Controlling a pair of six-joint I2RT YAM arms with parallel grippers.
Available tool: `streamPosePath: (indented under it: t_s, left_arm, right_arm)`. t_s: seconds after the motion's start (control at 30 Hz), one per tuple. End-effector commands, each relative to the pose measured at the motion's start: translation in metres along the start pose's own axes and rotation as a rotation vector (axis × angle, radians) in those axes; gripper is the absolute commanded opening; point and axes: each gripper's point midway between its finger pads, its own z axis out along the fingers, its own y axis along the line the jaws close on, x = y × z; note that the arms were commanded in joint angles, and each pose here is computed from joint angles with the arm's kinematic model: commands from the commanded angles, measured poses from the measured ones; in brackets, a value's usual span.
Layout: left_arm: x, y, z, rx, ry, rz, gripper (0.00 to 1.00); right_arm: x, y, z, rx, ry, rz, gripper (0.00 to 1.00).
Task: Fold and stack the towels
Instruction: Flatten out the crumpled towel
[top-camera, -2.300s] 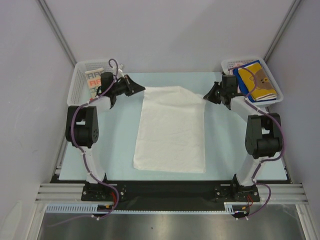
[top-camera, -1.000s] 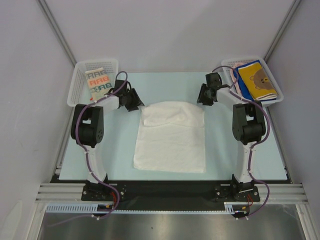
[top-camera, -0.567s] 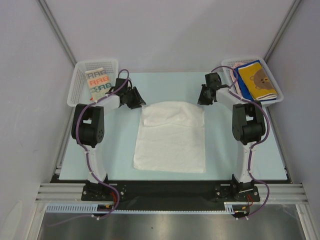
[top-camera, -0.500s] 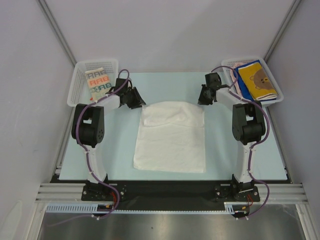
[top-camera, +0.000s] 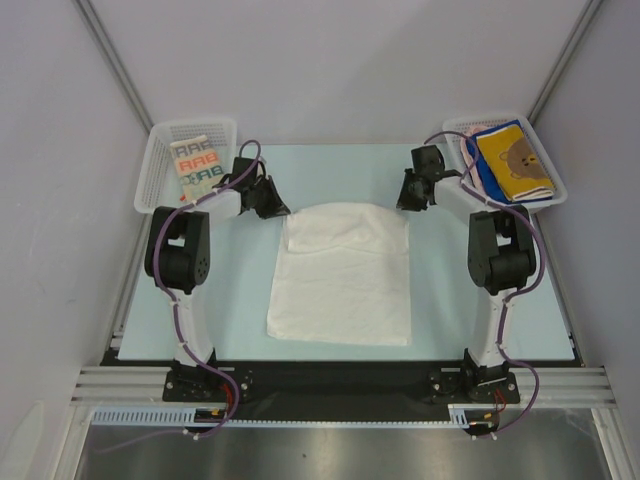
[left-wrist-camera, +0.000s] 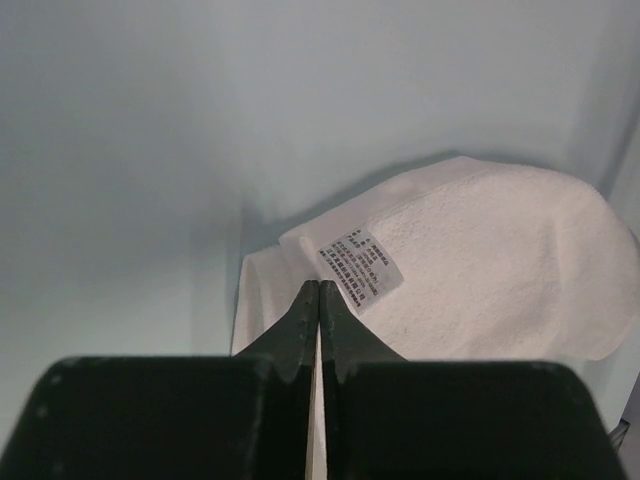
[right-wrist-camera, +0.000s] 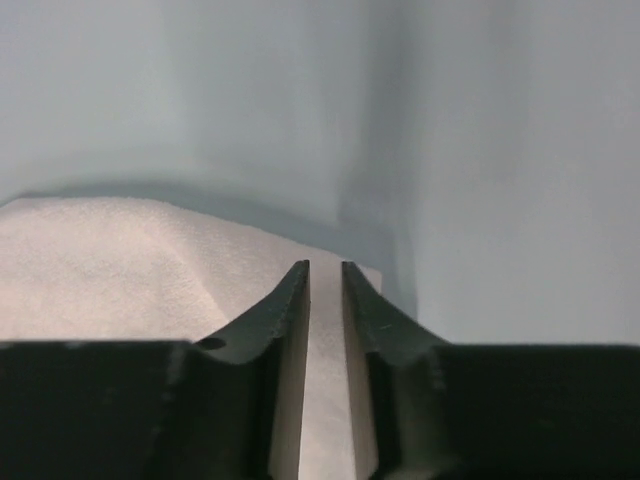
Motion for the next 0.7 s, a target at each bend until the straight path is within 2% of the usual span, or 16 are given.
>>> streamPosePath:
  t_s: [0.0, 0.07, 0.17, 0.37, 0.67]
  left_arm:
    - [-0.009, -0.016, -0.001, 0.046, -0.013, 0.040, 0.01]
    - [-0.010, -0.017, -0.001, 0.046, -0.015, 0.041, 0.00]
    - [-0.013, -0.021, -0.004, 0.055, -0.025, 0.047, 0.00]
    - [-0.020, -0.026, -0.008, 0.067, -0.043, 0.053, 0.00]
    - [-0.020, -0.031, -0.011, 0.088, -0.045, 0.061, 0.00]
  right_arm:
    - [-0.027, -0.002, -0.034, 0.036, -0.102, -0.003, 0.27]
    - [-0.030, -0.008, -0.038, 0.061, -0.115, 0.003, 0.33]
    - [-0.030, -0.013, -0.037, 0.075, -0.103, 0.008, 0.37]
    - [-0.016, -0.015, -0.024, 0.087, -0.039, 0.013, 0.39]
    - [-0.008, -0.006, -0.004, 0.046, -0.009, 0.014, 0.41]
